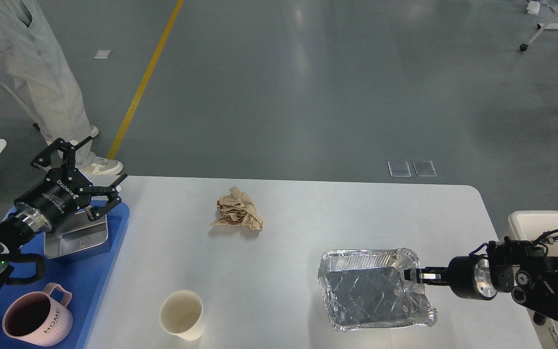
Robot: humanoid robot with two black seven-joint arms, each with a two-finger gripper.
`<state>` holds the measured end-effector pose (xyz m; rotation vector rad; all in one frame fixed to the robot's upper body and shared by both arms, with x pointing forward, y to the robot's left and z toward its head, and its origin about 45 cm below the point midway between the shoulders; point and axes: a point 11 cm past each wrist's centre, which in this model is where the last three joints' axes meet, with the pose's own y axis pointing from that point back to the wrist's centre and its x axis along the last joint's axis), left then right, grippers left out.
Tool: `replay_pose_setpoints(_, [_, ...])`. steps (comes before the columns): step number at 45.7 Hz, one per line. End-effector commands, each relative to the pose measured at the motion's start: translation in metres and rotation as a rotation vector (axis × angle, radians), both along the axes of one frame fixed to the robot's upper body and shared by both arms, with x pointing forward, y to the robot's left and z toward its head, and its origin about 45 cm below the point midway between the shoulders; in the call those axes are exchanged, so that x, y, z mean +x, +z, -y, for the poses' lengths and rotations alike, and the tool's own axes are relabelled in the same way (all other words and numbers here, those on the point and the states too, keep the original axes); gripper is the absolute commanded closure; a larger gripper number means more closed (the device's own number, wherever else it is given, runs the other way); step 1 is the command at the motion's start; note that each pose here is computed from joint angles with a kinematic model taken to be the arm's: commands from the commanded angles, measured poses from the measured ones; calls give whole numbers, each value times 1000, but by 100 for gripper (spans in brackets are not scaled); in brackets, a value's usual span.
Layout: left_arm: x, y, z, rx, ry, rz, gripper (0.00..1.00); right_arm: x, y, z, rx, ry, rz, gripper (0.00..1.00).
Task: Tidy desktop
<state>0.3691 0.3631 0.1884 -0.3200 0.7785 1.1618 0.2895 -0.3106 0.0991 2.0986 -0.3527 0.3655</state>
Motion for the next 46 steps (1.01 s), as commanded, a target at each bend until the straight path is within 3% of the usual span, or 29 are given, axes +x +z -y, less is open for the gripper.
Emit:
replay_pose_setpoints(1, [2,2,-11,30,37,28,2,13,21,9,-18,10,15,100])
replay_pose_setpoints(11, [6,9,-42,273,158,196,2,15,29,3,-17,35,7,100])
replay_pose_setpoints(21, [5,-2,-20,243,128,197,2,9,31,10,-29,38,-2,100])
replay_pose_setpoints(32, [-10,-11,-4,640,-3,201,3,16,38,6,-26,47,18,100])
replay_pose_setpoints(46, [-64,-13,-8,978,-254,199,4,25,48,-1,-22,68,45,100])
